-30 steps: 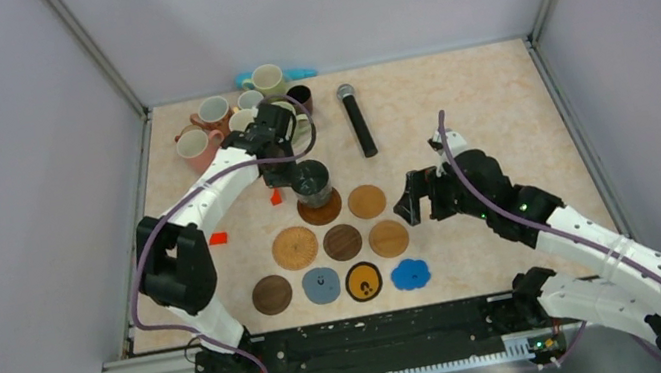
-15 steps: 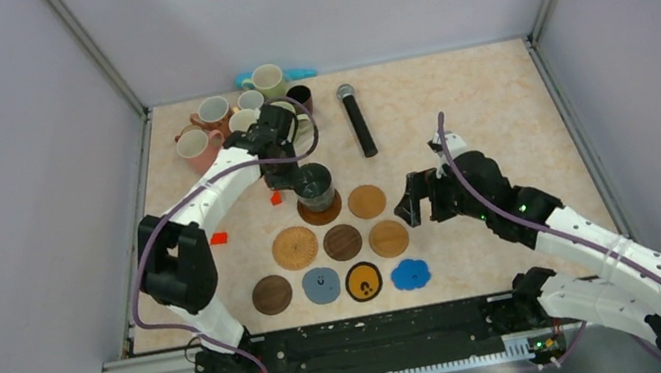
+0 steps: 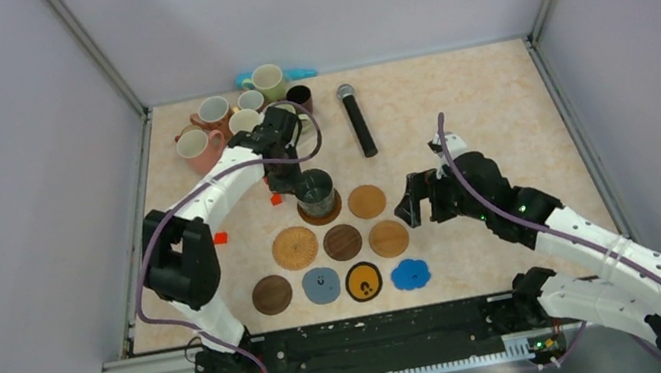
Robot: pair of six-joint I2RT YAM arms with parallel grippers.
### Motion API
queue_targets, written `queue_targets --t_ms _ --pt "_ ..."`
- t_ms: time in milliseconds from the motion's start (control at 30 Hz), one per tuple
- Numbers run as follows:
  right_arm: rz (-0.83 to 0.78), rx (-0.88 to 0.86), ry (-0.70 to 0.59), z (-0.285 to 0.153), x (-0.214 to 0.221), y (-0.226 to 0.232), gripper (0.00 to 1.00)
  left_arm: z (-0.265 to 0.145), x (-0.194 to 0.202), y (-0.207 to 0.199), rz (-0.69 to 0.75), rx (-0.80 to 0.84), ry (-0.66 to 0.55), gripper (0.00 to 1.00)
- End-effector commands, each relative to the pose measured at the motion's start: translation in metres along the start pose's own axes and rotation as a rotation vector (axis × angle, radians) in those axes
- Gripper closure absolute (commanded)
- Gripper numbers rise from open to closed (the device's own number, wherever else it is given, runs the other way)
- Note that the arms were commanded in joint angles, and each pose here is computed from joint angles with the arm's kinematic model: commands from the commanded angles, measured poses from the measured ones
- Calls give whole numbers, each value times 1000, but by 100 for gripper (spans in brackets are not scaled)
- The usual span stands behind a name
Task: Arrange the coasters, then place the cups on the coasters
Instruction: Place the cup on the coaster.
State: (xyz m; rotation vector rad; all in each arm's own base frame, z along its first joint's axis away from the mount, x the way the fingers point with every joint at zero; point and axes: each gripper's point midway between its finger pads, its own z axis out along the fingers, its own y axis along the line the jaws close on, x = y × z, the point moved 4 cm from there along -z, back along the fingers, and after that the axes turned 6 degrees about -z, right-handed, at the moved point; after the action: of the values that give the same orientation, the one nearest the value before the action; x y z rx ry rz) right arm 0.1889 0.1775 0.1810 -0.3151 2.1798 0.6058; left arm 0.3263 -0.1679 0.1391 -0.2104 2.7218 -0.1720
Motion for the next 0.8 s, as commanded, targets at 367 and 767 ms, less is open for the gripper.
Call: queue_targets --t_ms 367,767 --pt "7 -5 -13 4 -1 0 1 -15 -12 -17 -2 98 -39 63" --pt "2 -6 -7 7 -1 1 2 -84 -85 -12 -41 57 -466 34"
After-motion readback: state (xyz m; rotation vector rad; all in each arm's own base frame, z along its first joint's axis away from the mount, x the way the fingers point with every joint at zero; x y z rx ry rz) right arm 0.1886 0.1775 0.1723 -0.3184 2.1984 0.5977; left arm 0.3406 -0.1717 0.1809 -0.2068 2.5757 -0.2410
